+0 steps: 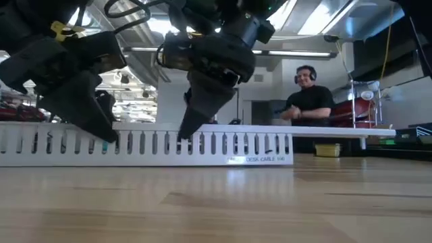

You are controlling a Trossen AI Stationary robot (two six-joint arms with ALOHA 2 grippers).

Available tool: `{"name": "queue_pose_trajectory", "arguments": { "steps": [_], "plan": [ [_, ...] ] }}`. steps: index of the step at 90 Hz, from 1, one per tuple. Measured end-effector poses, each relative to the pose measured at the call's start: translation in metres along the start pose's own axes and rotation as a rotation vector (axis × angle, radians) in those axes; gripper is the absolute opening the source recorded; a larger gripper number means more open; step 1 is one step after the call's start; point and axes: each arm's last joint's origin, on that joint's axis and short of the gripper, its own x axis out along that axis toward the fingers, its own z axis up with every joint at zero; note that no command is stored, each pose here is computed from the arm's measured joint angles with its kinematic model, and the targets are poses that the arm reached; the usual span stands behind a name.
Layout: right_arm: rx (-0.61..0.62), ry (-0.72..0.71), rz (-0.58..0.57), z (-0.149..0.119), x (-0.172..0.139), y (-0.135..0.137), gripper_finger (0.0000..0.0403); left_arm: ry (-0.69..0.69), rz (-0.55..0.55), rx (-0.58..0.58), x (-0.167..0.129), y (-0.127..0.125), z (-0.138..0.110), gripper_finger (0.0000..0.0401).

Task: Ziptie cables
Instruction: Close the white cable duct

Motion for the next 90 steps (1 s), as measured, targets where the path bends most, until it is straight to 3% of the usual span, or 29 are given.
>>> {"name": "queue_pose_trajectory", "arguments": {
  "steps": [27, 40, 58, 69, 90],
  "plan": [
    [0.034, -0.006, 0.002, -0.001, 0.009, -0.002, 0.0221, 0.002, -0.003, 0.008, -0.002, -0.003, -0.003, 0.0194],
    [0.036, -0.011, 0.000, 0.000, 0.010, -0.002, 0.0222, 0.008, -0.002, -0.042, -0.002, -0.003, -0.003, 0.0197],
    [0.032, -0.060, -0.014, 0.004, 0.012, -0.003, 0.0220, 0.062, -0.008, -0.124, -0.002, -0.002, -0.007, 0.0256],
    [0.033, -0.082, -0.021, 0.007, 0.012, -0.004, 0.0219, 0.092, -0.059, -0.080, -0.007, -0.003, -0.003, 0.0293],
    [0.026, -0.098, -0.019, 0.008, 0.012, -0.004, 0.0219, 0.199, -0.037, -0.040, -0.030, -0.008, 0.008, 0.0303]
  ]
}}
